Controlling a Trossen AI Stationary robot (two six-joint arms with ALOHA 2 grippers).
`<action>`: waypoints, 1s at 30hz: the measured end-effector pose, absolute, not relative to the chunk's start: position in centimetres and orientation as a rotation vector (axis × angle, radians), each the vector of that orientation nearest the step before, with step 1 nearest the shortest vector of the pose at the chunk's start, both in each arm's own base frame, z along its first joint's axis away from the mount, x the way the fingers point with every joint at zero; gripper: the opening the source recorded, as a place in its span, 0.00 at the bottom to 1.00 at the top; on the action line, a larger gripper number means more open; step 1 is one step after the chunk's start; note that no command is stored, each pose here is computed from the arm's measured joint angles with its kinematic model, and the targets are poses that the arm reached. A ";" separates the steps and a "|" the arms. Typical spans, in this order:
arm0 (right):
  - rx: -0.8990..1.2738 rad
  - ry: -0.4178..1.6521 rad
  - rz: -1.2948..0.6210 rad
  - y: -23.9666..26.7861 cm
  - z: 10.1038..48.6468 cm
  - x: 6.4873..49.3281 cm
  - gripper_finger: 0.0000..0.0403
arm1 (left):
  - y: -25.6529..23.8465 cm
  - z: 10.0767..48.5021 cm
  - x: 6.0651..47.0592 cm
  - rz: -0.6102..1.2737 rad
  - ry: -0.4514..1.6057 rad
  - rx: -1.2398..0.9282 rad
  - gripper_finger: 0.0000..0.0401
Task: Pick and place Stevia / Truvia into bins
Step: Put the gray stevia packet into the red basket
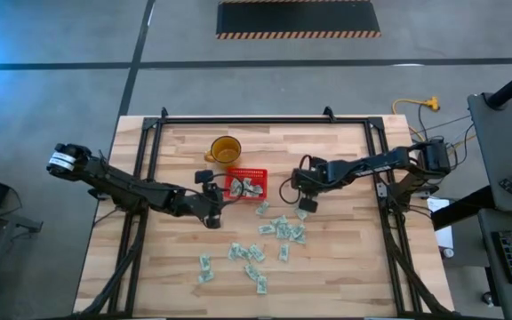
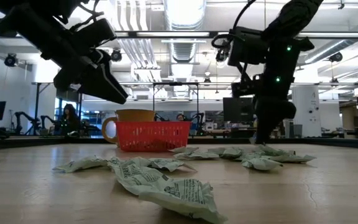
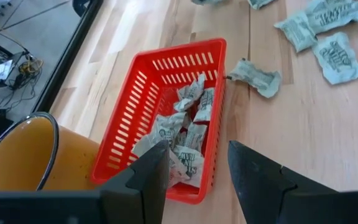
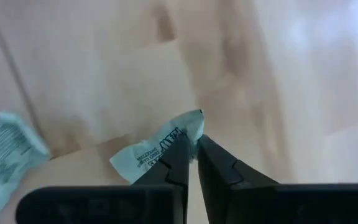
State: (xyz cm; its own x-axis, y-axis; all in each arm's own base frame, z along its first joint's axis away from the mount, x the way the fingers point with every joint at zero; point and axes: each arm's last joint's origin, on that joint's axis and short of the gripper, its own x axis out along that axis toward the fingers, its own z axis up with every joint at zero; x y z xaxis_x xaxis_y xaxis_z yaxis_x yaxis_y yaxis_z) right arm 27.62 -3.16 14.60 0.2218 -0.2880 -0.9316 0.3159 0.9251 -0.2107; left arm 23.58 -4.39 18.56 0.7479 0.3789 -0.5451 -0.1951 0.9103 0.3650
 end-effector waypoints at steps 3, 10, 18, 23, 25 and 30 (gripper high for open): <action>-0.016 1.252 -0.441 -3.3 15.2 28.0 0.03 | -4.4 18.4 23.4 0.320 0.680 0.296 0.37; -0.107 1.113 -0.513 -3.7 16.6 29.3 0.03 | -4.4 17.3 22.1 0.292 0.872 0.189 0.37; -0.170 0.859 -0.638 -4.0 18.7 31.0 0.03 | -5.0 16.4 21.0 0.179 1.039 -0.111 0.37; -0.216 0.723 -0.532 -3.0 19.6 32.4 0.03 | -5.2 16.4 21.0 0.165 1.045 -0.147 0.37; -0.222 0.670 -0.442 -2.5 20.0 32.9 0.03 | -5.2 16.4 21.0 0.165 1.045 -0.146 0.37; -0.210 0.521 -0.270 -1.6 21.0 33.8 0.03 | -5.2 16.4 21.0 0.164 1.037 -0.148 0.37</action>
State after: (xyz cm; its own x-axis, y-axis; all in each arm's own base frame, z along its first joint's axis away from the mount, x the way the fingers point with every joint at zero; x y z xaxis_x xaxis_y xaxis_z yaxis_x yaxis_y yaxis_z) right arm 33.84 -1.61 20.99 0.8332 -0.3060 -0.4606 0.2001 0.9434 -0.2647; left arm 21.04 -5.22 16.42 0.4988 0.0655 -0.8643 -0.2050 0.9778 -0.0442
